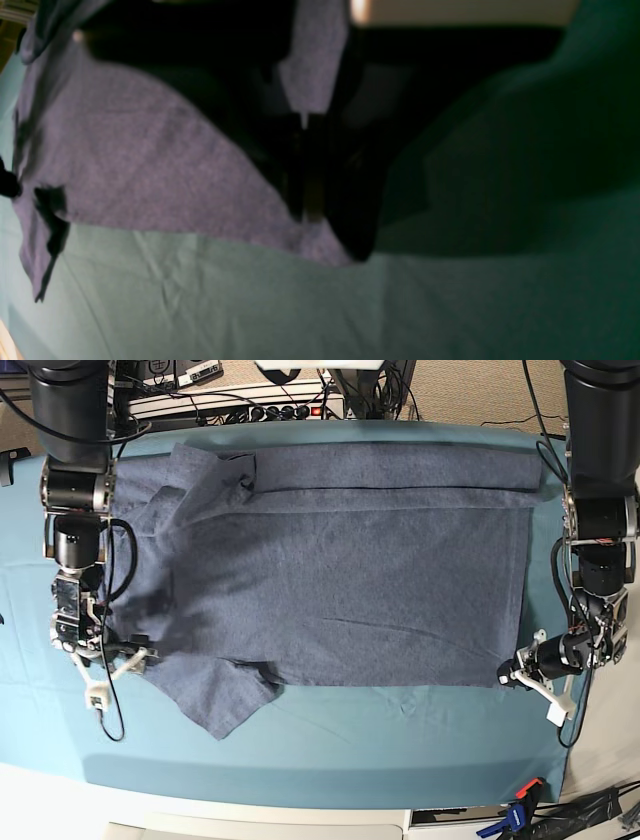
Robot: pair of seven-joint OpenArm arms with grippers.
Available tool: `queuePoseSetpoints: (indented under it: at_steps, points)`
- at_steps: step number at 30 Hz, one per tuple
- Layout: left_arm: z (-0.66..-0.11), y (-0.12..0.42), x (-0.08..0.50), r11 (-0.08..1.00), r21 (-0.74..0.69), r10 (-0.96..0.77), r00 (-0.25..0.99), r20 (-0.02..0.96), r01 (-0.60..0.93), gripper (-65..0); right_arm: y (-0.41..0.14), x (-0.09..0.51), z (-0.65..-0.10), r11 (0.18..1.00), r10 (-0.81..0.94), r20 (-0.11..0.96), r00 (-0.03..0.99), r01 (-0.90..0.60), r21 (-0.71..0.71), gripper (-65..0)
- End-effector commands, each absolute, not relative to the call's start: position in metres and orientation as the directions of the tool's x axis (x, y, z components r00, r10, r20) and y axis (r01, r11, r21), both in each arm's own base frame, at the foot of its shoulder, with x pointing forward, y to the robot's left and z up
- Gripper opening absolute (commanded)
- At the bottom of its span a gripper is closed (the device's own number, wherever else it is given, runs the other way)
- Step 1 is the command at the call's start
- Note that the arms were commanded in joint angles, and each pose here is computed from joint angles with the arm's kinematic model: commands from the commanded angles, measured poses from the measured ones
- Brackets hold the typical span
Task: Fold the T-shirt properly
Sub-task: 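Lower both grippers onto the hem corners and pinch them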
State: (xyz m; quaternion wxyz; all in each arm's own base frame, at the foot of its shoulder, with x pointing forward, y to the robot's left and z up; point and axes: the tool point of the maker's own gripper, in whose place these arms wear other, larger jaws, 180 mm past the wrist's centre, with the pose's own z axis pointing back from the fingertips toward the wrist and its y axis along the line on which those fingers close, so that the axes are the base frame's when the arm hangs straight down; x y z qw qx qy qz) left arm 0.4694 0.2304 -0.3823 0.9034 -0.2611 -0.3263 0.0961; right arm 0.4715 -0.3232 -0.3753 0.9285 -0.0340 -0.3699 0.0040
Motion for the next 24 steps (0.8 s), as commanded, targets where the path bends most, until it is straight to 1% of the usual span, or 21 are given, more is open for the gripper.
queuePoseSetpoints:
  at_steps: [1, 6, 10, 19, 24]
  points:
    - [-0.354, 0.239, 0.488, 0.844, -0.535, 0.357, 0.720, 0.595, 0.024, -65.0, -0.320, 0.494, -0.345, 0.999, 0.030, 0.750, 0.661, 0.012, -0.051, -25.0]
    - [-0.354, 0.239, 0.488, 0.845, -0.534, 0.356, 0.720, 0.595, 0.024, -65.0, -0.286, 0.502, -0.350, 0.999, 0.025, 0.756, 0.654, -0.031, -0.005, -25.0]
    - [-0.354, 0.239, 0.488, 0.845, -0.534, 0.356, 0.720, 0.595, 0.024, -65.0, -0.272, 0.505, -0.354, 0.998, 0.052, 0.755, 0.653, -0.057, -0.019, -25.0]
    - [-0.354, 0.239, 0.488, 0.845, -0.535, 0.355, 0.720, 0.596, 0.027, -65.0, -0.286, 0.505, -0.354, 0.990, 0.132, 0.743, 0.657, -0.051, -0.131, -25.0]
    - [-0.354, 0.239, 0.488, 0.844, -0.535, 0.354, 0.720, 0.596, 0.027, -65.0, -0.291, 0.506, -0.352, 0.988, 0.134, 0.749, 0.649, -0.029, -0.152, -25.0]
